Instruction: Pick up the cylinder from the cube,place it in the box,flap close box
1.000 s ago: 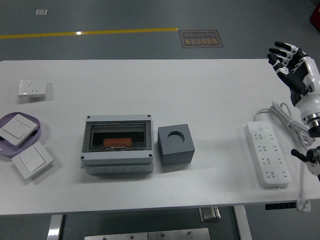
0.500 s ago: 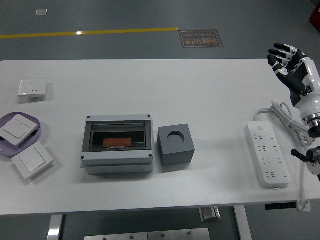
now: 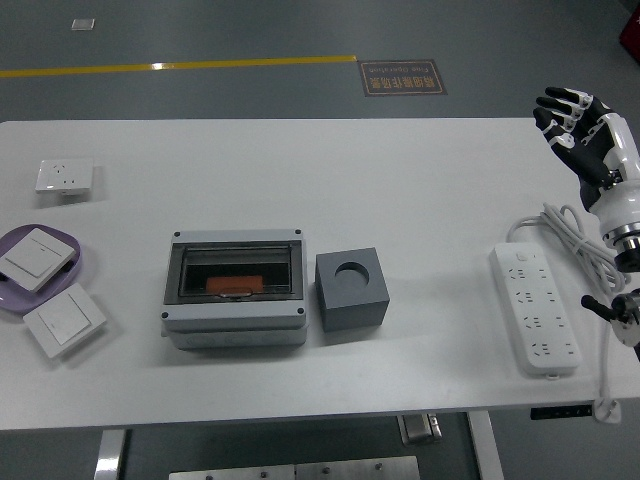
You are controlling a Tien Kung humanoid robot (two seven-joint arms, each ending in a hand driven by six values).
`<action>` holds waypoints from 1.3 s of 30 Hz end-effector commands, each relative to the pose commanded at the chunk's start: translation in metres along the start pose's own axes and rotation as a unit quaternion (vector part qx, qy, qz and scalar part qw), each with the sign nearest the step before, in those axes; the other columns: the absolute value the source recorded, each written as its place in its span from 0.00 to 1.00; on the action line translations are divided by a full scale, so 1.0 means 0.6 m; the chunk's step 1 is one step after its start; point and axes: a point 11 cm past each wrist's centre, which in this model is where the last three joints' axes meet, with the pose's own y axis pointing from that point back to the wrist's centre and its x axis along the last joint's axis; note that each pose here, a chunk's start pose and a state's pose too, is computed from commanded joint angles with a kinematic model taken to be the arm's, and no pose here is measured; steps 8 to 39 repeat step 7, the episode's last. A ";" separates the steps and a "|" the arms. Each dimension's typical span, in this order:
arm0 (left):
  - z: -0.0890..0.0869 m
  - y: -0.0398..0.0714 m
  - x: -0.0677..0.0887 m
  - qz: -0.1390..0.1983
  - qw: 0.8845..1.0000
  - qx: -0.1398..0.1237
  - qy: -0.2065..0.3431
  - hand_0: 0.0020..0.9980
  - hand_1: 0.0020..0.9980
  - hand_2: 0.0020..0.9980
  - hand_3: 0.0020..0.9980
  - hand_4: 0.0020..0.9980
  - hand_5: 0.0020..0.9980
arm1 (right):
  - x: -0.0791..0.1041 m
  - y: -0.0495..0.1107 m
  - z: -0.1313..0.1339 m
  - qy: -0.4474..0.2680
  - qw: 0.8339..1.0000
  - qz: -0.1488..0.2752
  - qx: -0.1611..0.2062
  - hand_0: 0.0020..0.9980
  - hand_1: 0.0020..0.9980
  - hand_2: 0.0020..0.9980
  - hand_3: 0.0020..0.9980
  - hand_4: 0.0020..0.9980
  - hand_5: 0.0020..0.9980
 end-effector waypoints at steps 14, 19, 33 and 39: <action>-0.011 0.000 0.003 0.002 1.000 0.006 0.001 0.67 0.68 0.66 0.68 0.67 0.25 | 0.001 0.003 0.005 -0.002 1.000 0.001 -0.004 0.77 0.70 0.69 0.66 0.81 0.28; -0.011 0.000 0.003 0.002 1.000 0.006 0.001 0.67 0.68 0.66 0.68 0.67 0.25 | 0.001 0.003 0.005 -0.002 1.000 0.001 -0.004 0.77 0.70 0.69 0.66 0.81 0.28; -0.011 0.000 0.003 0.002 1.000 0.006 0.001 0.67 0.68 0.66 0.68 0.67 0.25 | 0.001 0.003 0.005 -0.002 1.000 0.001 -0.004 0.77 0.70 0.69 0.66 0.81 0.28; -0.011 0.000 0.003 0.002 1.000 0.006 0.001 0.67 0.68 0.66 0.68 0.67 0.25 | 0.001 0.003 0.005 -0.002 1.000 0.001 -0.004 0.77 0.70 0.69 0.66 0.81 0.28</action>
